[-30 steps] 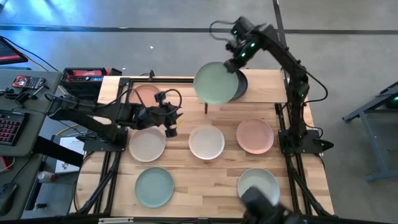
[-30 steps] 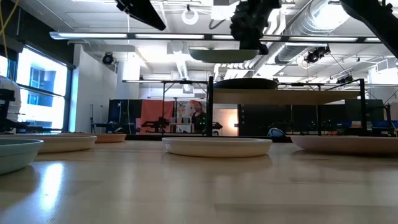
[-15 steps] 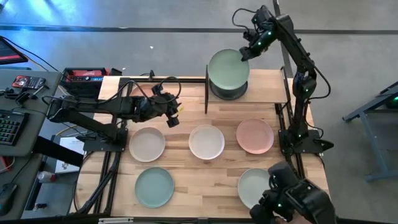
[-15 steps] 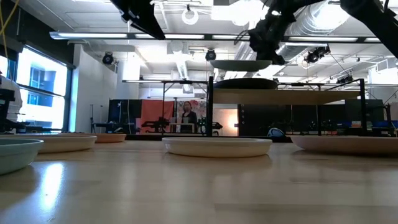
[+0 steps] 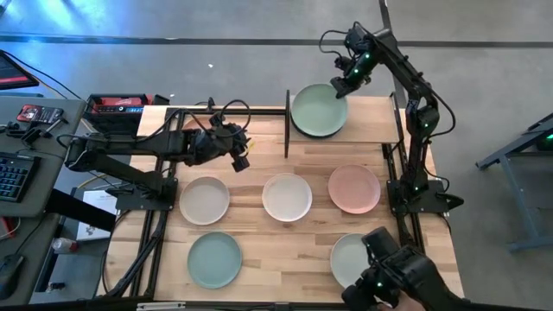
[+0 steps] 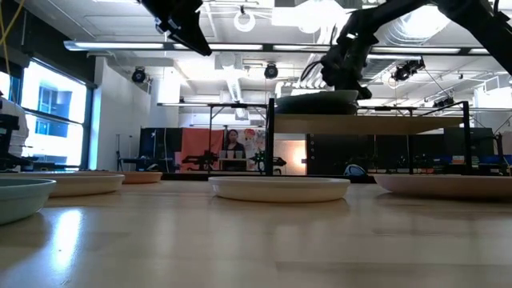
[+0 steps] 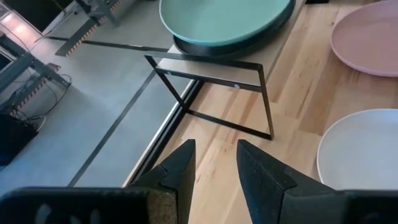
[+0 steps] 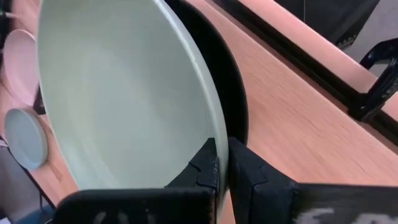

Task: Place and stack plates onto a shelf
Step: Stack the light green plate on top of the black plate on the shelf

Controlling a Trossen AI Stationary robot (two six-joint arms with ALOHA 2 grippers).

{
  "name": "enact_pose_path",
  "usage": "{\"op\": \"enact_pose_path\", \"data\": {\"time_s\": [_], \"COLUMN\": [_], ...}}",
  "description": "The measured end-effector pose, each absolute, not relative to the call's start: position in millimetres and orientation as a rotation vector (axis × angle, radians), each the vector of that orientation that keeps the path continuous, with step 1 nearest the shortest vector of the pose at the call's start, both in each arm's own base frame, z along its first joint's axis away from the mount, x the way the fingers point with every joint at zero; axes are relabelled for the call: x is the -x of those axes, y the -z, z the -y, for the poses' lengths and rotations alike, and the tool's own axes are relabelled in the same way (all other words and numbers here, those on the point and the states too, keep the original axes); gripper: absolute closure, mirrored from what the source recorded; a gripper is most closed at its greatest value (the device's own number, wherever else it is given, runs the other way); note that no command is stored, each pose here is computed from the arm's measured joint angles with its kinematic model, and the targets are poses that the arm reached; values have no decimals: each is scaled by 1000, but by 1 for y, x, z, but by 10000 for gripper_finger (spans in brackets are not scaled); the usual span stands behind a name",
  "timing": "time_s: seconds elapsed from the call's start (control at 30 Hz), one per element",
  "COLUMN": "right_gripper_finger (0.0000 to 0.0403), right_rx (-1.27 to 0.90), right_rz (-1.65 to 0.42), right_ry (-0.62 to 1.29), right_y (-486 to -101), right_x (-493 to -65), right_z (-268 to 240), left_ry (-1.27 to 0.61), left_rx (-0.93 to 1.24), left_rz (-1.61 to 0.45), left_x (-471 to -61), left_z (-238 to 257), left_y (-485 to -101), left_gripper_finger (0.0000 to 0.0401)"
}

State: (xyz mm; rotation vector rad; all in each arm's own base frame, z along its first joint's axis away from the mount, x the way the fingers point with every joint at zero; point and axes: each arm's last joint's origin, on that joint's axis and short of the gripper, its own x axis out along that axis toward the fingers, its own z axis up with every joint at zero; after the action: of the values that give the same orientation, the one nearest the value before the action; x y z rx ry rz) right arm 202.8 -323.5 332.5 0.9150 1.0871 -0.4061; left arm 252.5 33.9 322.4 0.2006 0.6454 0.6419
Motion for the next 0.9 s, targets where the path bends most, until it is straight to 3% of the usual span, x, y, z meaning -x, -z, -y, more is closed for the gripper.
{"op": "enact_pose_path", "data": {"time_s": [0.9], "right_gripper_finger": [402], "right_rx": [-867], "right_rz": [-1124], "right_ry": [456], "right_y": [-324], "right_x": [-219], "right_z": [319], "left_ry": [-618], "left_rx": [-191], "left_rz": [-647], "left_x": [-253], "left_z": [-34], "left_y": [-322], "left_gripper_finger": [295]}}
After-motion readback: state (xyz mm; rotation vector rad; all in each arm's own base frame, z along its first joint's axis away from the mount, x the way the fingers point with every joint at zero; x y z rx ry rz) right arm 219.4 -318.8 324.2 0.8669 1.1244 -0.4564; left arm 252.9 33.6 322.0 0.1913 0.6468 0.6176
